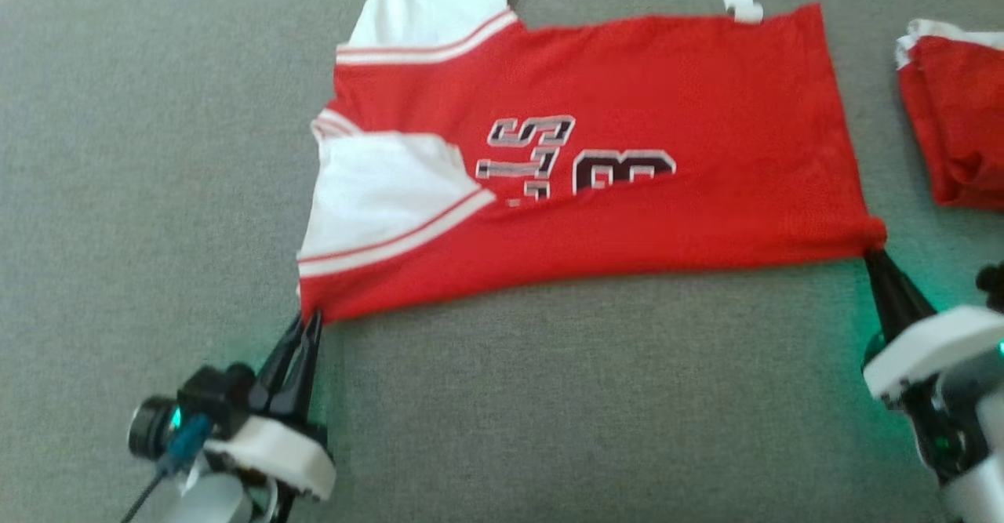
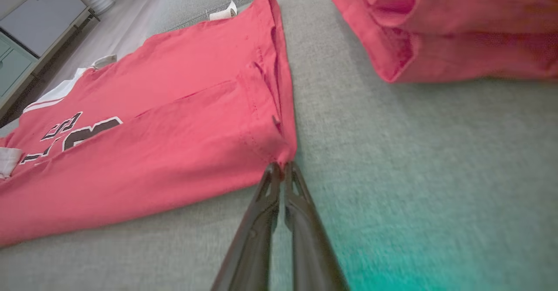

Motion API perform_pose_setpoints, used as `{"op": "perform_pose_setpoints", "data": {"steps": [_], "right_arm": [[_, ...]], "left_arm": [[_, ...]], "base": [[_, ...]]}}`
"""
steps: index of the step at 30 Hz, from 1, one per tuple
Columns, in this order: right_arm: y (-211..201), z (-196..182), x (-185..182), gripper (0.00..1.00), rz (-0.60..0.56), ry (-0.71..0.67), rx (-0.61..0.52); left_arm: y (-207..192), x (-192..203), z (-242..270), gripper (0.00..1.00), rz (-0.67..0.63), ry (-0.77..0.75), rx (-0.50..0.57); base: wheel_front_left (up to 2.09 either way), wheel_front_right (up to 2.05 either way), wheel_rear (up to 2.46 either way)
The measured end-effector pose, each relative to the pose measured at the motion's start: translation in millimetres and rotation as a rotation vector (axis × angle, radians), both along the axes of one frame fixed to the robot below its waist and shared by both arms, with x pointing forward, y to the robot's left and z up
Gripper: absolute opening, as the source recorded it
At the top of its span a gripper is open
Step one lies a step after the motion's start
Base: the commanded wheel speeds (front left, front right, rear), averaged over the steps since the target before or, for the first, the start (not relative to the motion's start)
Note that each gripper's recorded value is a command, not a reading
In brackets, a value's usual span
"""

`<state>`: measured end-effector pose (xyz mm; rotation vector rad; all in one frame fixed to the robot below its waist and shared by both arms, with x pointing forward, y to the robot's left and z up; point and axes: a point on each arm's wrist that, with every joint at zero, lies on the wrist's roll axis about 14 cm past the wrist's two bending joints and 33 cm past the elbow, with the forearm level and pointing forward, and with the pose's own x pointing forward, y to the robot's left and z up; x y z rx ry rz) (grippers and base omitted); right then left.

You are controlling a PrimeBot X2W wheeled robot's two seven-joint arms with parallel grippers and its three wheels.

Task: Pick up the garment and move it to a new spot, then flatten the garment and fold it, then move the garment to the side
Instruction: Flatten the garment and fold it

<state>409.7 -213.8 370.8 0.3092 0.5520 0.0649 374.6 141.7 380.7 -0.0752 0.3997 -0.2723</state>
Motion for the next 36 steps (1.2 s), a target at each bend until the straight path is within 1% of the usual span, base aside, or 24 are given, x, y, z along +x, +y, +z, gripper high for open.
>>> {"op": "perform_pose_setpoints", "data": {"steps": [6,15,20,23,24,25,26,27,28,29,30,36], "right_arm": [[-7.6,2.5,-33.0,0.00,-0.005,0.010,-0.005],[-26.8,0.8,-86.9,0.00,-0.033,0.080,-0.025],[-30.2,3.9,-98.5,0.00,-0.043,0.090,-0.036],[-29.4,4.7,-100.8,0.00,-0.043,0.094,-0.039],[-29.3,5.0,-101.4,0.25,-0.044,0.096,-0.039],[-29.4,5.9,-101.4,0.78,-0.048,0.093,-0.037],[-29.4,6.4,-102.0,1.00,-0.052,0.093,-0.036],[-30.5,6.6,-103.2,1.00,-0.060,0.093,-0.037],[-31.9,6.5,-104.5,1.00,-0.068,0.093,-0.040],[-34.8,7.1,-105.0,1.00,-0.074,0.092,-0.049],[-38.3,9.2,-104.5,1.00,-0.082,0.085,-0.057],[-43.4,27.9,-96.1,1.00,-0.099,0.012,-0.081]], "left_arm": [[-2.2,-30.0,-1.2,0.00,0.008,0.036,-0.024],[-6.5,-71.4,1.1,0.00,0.014,0.087,-0.052],[-11.9,-92.1,-4.3,0.00,0.005,0.145,-0.073],[-11.5,-94.4,-5.3,0.00,0.001,0.156,-0.067],[-11.9,-94.7,-5.3,0.00,-0.001,0.158,-0.067],[-13.2,-96.1,-6.5,0.00,-0.007,0.168,-0.065],[-15.0,-98.3,-8.3,0.00,-0.017,0.180,-0.062],[-17.0,-100.5,-10.4,0.31,-0.026,0.191,-0.059],[-17.9,-101.7,-12.0,0.47,-0.031,0.198,-0.056],[-17.7,-102.1,-13.3,0.90,-0.032,0.204,-0.053],[-17.3,-101.8,-14.2,1.00,-0.034,0.209,-0.049],[-18.5,-78.0,-0.9,1.00,-0.047,0.152,-0.016]], "base": [[0.00,0.00,0.00],[0.00,0.00,0.00],[0.00,0.00,0.00],[0.00,0.00,0.00],[0.00,0.00,0.00],[0.00,0.00,0.00],[0.00,0.00,0.00],[0.00,0.00,0.00],[0.00,0.00,0.00],[0.00,0.00,0.00],[0.00,0.00,0.00],[0.00,0.00,0.00]]}}
